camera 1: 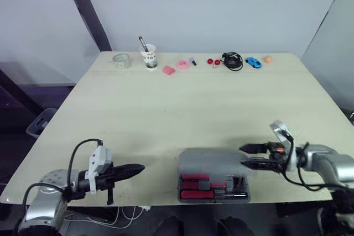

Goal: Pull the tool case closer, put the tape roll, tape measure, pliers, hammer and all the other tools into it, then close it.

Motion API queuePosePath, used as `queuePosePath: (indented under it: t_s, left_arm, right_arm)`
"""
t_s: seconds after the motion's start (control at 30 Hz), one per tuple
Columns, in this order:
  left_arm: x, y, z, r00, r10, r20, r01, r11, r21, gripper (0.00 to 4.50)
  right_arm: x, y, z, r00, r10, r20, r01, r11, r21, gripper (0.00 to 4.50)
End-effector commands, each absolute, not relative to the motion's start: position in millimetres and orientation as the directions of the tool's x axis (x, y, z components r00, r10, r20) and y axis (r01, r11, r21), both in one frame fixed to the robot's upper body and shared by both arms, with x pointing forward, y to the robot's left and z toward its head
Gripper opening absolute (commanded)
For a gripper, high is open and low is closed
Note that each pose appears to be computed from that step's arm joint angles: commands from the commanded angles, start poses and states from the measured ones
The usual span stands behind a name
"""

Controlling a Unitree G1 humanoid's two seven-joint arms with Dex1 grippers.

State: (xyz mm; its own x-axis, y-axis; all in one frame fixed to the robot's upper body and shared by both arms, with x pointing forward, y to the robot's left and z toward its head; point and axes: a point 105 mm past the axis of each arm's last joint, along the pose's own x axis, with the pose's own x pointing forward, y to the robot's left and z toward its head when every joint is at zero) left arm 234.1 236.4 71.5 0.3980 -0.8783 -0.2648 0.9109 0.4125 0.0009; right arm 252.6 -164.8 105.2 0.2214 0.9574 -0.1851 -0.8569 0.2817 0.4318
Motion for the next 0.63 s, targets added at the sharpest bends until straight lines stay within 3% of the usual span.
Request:
queuePosePath:
  t_s: [0.03, 0.07, 0.1, 0.2, 0.3, 0.63]
  left_arm:
    - [239, 239, 87, 0.414, -0.880, -0.232, 0.908, 0.418, 0.036, 1.14]
    - [241, 238, 90, 0.424, -0.878, -0.221, 0.904, 0.426, 0.042, 1.86]
    - [243, 238, 93, 0.434, -0.875, -0.214, 0.900, 0.434, 0.049, 2.12]
    - [248, 238, 98, 0.456, -0.863, -0.215, 0.889, 0.452, 0.074, 3.61]
    - [254, 237, 105, 0.491, -0.841, -0.227, 0.871, 0.476, 0.121, 4.30]
    - [264, 241, 106, 0.567, -0.766, -0.303, 0.823, 0.514, 0.241, 4.30]
  right_arm:
    - [250, -180, 122, 0.344, 0.922, -0.176, -0.878, 0.382, 0.287, 4.50]
    - [247, -184, 123, 0.367, 0.914, -0.176, -0.877, 0.402, 0.263, 4.50]
    - [244, -188, 123, 0.387, 0.906, -0.174, -0.874, 0.420, 0.245, 4.50]
    - [239, -201, 121, 0.464, 0.867, -0.183, -0.856, 0.492, 0.160, 4.50]
    - [231, -222, 114, 0.538, 0.819, -0.201, -0.830, 0.556, 0.043, 4.50]
    - [218, -263, 90, 0.609, 0.744, -0.275, -0.785, 0.616, -0.069, 4.50]
